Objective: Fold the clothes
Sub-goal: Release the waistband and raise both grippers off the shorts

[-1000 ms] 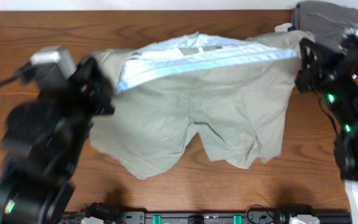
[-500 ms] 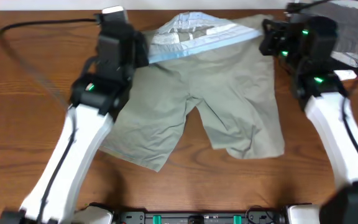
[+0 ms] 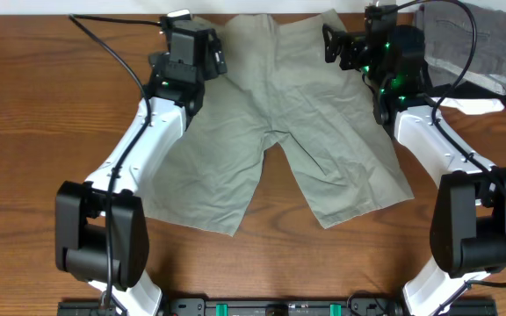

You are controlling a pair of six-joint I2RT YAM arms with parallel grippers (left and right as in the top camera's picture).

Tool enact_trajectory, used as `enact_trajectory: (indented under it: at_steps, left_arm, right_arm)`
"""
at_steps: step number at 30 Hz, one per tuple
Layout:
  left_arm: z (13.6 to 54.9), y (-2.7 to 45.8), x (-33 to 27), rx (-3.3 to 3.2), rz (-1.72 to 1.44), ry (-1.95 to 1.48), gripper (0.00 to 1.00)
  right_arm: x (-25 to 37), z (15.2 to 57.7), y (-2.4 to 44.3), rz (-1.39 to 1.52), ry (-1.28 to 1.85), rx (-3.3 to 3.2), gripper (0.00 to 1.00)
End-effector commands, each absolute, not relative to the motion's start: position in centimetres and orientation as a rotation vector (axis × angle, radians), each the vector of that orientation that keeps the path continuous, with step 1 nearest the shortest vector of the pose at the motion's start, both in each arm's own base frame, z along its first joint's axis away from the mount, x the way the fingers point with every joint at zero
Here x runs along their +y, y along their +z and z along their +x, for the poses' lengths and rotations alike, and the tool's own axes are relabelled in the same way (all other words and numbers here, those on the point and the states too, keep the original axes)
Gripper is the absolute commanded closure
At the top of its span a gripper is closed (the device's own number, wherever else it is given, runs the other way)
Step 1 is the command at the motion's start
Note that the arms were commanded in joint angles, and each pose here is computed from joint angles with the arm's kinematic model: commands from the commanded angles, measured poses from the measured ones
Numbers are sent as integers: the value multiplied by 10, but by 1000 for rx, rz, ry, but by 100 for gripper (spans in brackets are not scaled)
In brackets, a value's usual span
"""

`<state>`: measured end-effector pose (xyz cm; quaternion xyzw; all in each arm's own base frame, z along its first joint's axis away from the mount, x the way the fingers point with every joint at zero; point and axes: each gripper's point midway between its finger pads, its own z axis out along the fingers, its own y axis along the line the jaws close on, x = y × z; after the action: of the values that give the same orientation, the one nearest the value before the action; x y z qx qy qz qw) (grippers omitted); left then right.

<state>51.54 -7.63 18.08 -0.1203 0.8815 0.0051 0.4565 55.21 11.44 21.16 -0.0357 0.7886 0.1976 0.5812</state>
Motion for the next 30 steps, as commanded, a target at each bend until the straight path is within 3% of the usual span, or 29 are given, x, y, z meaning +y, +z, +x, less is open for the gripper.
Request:
enact_trajectory:
  at_steps: [1,12,20,26,30]
  left_arm:
    - [507,205,-71,2143,-326,5,2]
    - [453,156,-67,2450,-293,62,2]
    - [427,136,-60,2595,-336,29,2]
    - [433,146,-52,2582,-389,-126,2]
    - [434,157,-38,2560,-473,-282,2]
  right_arm:
    - [120,550,212,-113,474,1860,1]
    - [143,505,153,-194,716,2152,1]
    - [137,471,110,-216,686,2374,26]
    - [148,443,87,-233,632,2522,25]
    - [116,427,63,-69,445,2679,25]
